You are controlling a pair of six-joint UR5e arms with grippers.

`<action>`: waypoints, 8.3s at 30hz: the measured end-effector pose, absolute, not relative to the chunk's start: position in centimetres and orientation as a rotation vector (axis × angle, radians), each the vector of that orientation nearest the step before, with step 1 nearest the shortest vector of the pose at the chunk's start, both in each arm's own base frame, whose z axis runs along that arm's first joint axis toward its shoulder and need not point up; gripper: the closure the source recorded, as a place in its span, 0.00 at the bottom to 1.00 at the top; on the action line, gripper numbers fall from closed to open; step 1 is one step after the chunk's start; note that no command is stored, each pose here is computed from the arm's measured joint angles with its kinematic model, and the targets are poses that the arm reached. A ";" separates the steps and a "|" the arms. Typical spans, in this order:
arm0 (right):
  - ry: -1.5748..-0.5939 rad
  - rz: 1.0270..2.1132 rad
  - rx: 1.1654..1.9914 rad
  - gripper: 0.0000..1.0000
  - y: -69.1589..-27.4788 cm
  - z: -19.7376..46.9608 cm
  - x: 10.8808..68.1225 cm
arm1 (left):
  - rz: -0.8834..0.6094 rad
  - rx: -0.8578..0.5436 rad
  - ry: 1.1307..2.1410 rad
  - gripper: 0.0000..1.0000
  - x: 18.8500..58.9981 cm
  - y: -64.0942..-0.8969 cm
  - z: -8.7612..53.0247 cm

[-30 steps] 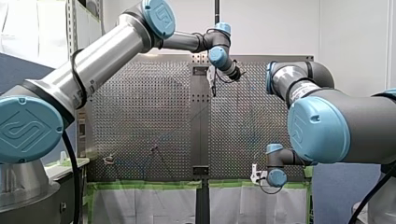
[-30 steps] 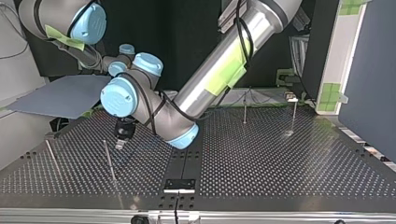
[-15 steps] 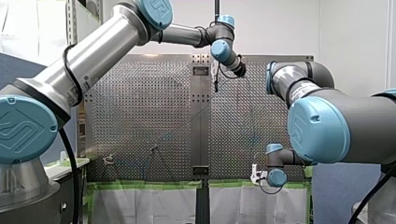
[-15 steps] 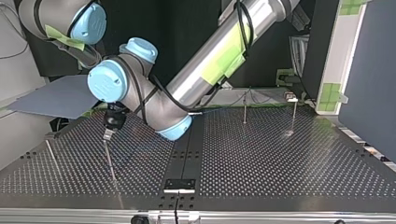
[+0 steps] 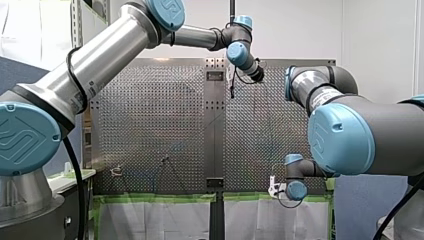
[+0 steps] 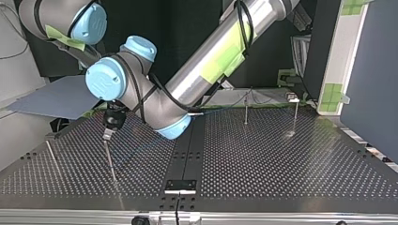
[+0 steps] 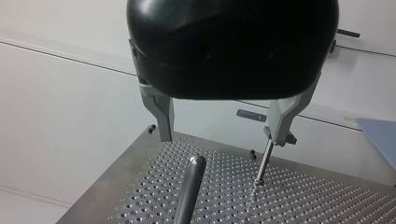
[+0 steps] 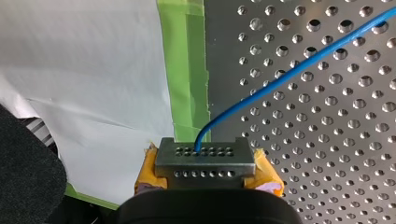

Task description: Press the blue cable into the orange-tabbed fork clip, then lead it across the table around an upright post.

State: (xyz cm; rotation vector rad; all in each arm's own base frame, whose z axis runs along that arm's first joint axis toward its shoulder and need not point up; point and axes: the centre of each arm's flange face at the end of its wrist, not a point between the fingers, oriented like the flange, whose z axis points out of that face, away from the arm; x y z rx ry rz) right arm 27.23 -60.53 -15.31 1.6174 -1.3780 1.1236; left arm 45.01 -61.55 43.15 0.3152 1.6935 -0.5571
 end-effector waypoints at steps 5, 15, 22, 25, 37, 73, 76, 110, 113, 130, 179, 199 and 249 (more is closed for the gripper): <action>-1.379 1.122 1.619 0.99 -60.5 -15.3 27.2 | -0.547 0.296 1.693 0.00 45.0 -61.5 43.2; -1.380 1.121 1.620 0.99 -60.5 -15.4 27.2 | -0.493 0.228 1.715 0.00 44.7 -60.9 43.1; -1.379 1.122 1.620 0.99 -60.5 -15.4 27.3 | -0.438 0.183 1.720 0.00 44.6 -60.5 43.1; -1.379 1.122 1.621 0.99 -60.4 -15.4 27.3 | -0.412 0.164 1.723 0.00 44.6 -60.2 43.1; -1.378 1.123 1.620 0.99 -60.4 -15.4 27.3 | -0.318 0.086 1.721 0.00 44.7 -59.3 43.1; -1.372 1.125 1.630 0.99 -60.4 -15.4 27.4 | -0.259 0.114 1.660 0.00 42.7 -57.5 44.5; -1.371 1.125 1.630 0.99 -60.4 -15.4 27.4 | -0.255 0.126 1.631 0.00 42.0 -57.0 45.6; -1.369 1.125 1.632 0.99 -60.4 -15.4 27.4 | -0.641 -0.053 1.349 0.00 34.7 -50.4 55.0; -1.368 1.125 1.633 0.99 -60.4 -15.4 27.5 | -0.681 -0.086 1.324 0.00 34.0 -49.7 55.5; -1.366 1.126 1.636 0.99 -60.3 -15.4 27.7 | -0.731 -0.128 1.307 0.00 33.7 -49.3 50.0; -1.365 1.124 1.646 0.99 -60.1 -15.4 28.0 | -0.848 -0.202 1.312 0.00 29.8 -45.8 31.6; -1.363 1.127 1.645 0.99 -60.2 -15.4 28.1 | -0.782 -0.169 1.451 0.00 26.9 -41.9 20.5; -1.345 1.146 1.671 0.99 -59.7 -15.2 29.8 | -0.450 -0.008 1.693 0.00 18.6 -30.6 10.2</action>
